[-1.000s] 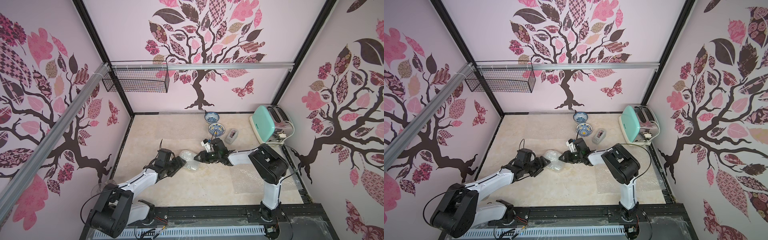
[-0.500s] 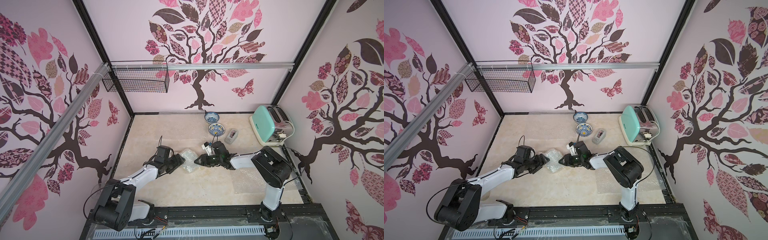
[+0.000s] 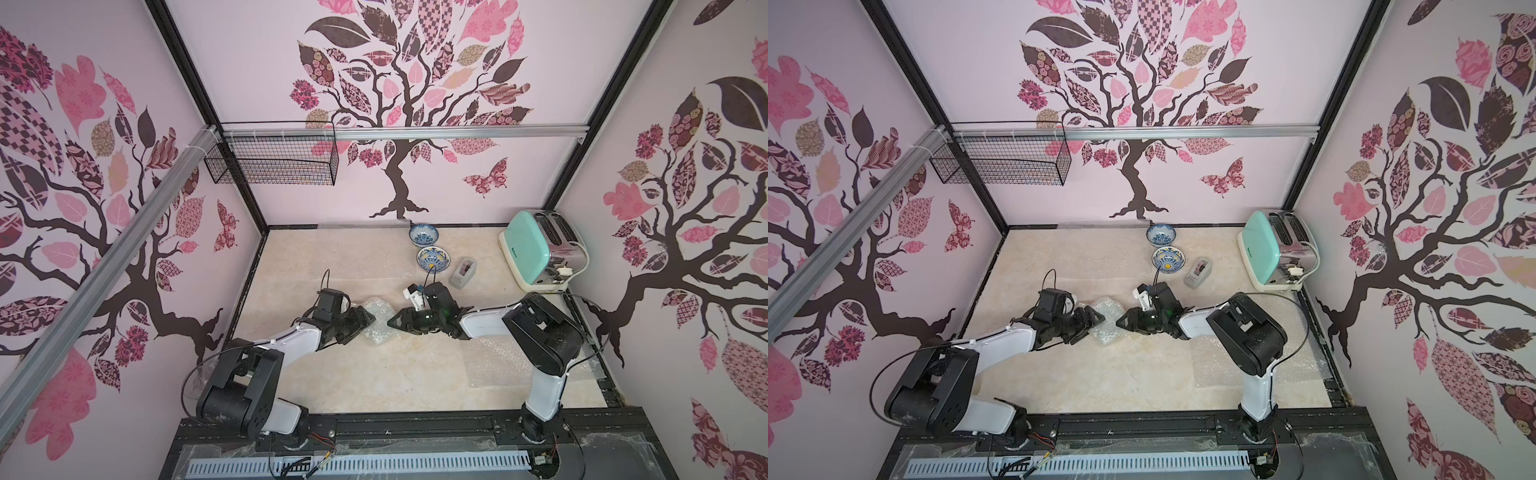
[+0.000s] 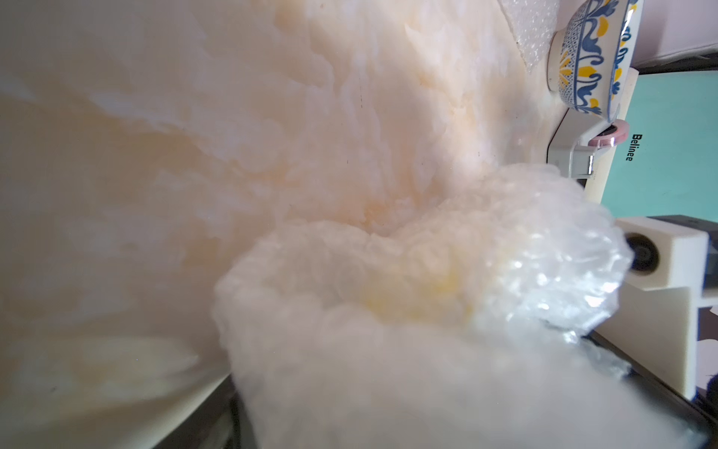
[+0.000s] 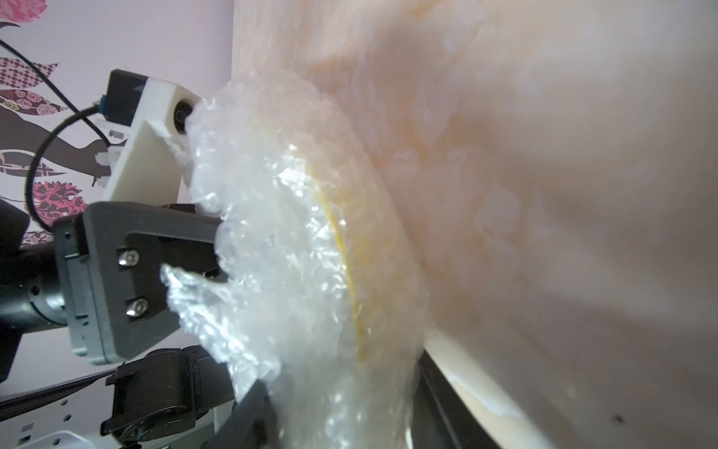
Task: Wrap bowls in bubble wrap
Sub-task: Wrap the bowl in bubble wrap.
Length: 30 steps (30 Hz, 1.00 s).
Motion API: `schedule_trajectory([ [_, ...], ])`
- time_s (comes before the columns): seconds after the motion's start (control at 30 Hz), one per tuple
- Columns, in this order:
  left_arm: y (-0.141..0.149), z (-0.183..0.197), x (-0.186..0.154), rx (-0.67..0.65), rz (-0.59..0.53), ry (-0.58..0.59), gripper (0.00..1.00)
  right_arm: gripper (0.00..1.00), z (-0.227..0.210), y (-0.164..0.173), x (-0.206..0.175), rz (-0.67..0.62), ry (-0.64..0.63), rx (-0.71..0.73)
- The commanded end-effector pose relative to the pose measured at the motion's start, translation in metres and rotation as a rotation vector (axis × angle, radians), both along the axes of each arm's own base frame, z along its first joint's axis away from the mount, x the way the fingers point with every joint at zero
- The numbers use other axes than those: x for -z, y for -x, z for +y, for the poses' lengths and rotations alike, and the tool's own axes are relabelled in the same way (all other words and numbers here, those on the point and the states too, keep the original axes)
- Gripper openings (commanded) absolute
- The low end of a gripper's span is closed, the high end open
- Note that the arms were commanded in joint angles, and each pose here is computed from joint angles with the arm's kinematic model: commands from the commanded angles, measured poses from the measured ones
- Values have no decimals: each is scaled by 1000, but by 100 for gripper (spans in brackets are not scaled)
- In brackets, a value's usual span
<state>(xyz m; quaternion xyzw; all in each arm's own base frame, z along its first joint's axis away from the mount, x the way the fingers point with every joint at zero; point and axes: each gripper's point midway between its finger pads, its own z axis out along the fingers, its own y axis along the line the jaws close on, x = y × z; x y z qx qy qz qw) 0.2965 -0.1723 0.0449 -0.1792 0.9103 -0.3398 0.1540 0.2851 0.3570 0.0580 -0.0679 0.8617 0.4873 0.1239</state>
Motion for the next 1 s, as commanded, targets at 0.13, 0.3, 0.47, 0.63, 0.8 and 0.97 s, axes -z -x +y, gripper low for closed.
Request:
schedule_trajectory([
  [0.13,-8,1,-3,14,-38,-19,75,70,-8,-7,-12,-124,107,-14],
  [0.3,-6,1,-1,23,-33,-25,75,79,-11,-19,-34,-307,189,-73],
  [0.47,-7,1,-2,31,-38,-31,74,86,-3,-23,-51,-420,222,-162],
  [0.63,-7,0,-3,37,-41,-29,74,86,7,-29,-43,-415,264,-206],
  [0.8,-7,0,-4,43,-43,-30,74,79,10,-43,-31,-406,306,-186],
  [0.97,-6,0,-4,45,-44,-33,74,73,0,-55,-20,-384,345,-131],
])
